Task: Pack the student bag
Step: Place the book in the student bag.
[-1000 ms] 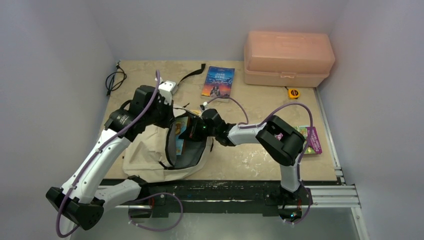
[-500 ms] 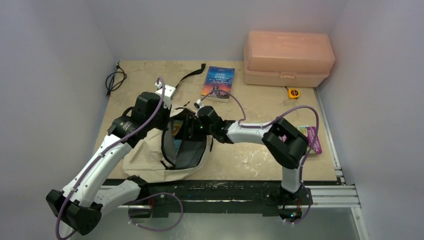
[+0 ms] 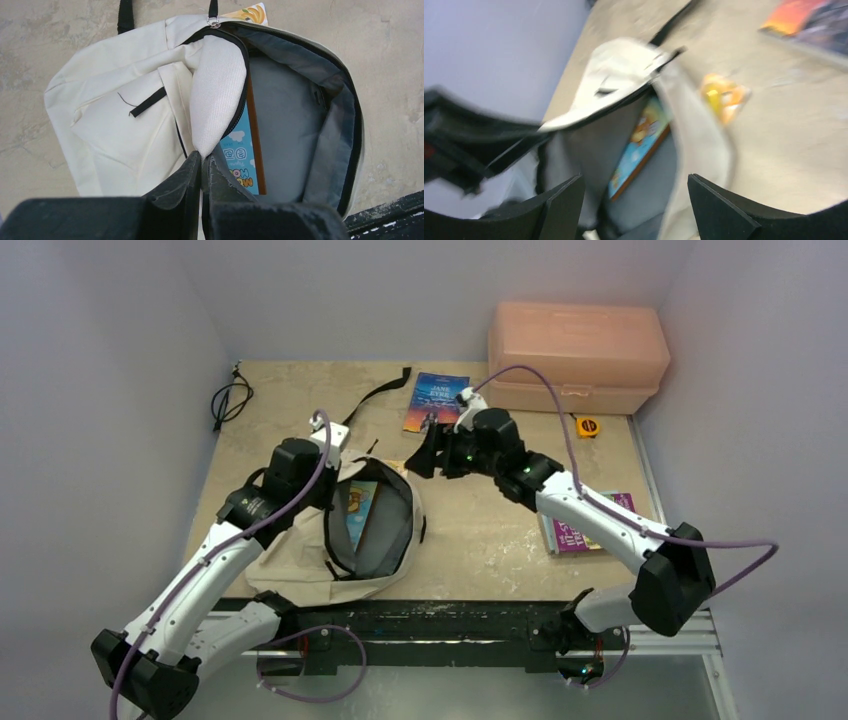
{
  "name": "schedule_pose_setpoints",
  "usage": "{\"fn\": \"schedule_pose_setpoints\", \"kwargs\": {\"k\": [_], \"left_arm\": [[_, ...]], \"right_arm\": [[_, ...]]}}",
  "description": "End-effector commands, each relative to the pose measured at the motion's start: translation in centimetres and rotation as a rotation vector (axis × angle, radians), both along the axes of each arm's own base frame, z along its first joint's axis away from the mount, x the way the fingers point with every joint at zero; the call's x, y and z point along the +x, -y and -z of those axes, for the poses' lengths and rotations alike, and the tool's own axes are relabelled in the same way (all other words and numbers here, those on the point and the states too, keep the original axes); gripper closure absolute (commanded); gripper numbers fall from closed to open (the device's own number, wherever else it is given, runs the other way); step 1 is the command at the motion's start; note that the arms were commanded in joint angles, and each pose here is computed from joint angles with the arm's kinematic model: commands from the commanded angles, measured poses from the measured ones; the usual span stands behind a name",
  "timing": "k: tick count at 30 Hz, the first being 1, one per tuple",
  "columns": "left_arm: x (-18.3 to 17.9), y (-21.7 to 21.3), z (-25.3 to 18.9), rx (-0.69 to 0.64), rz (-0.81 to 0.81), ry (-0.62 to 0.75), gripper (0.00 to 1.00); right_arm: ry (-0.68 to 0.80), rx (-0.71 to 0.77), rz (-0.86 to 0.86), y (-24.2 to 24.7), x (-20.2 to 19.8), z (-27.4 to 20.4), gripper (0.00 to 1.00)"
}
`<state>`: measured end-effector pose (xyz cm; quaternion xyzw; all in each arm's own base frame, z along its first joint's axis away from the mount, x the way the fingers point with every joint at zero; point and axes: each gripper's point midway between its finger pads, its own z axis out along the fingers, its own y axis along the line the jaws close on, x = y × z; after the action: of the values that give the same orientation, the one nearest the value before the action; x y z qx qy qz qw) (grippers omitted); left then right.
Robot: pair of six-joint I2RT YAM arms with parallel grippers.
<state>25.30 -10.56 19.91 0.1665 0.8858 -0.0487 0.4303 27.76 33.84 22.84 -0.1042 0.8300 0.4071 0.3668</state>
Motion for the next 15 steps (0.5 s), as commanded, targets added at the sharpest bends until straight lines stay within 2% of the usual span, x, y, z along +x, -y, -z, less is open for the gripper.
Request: {"fn": "schedule_pose_setpoints", "kwargs": {"k": [1,4,8,11,15], "left_arm": [[0.5,1.9,-1.3,-0.069,0.058,0.023,1.00],[-0.1,3.1,-1.0,-0.116,0.101,-0.021,1.00],[-1.6,5.5,0.1,-0.211,0.148,-0.188,1.00],[-2.3,7.0,1.1,-0.283,0.147,-0.297,1.00],[-2.5,7.3,3.0,-0.329,0.088,-0.347,1.00]], "right_arm": [[-0.037,-0.066,0.156,5.7,4.6,2.7,0.20],[-0.061,-0.027,0.233,7.3,8.0,3.4,0.19],[-0.165,-0.049,0.376,10.1,11.4,5.2,0.23],[-0.178,-0.031,0.440,11.8,11.9,6.3,0.23],[-0.195,-0.164,0.625,16.9,11.0,7.9,0.21]]}}
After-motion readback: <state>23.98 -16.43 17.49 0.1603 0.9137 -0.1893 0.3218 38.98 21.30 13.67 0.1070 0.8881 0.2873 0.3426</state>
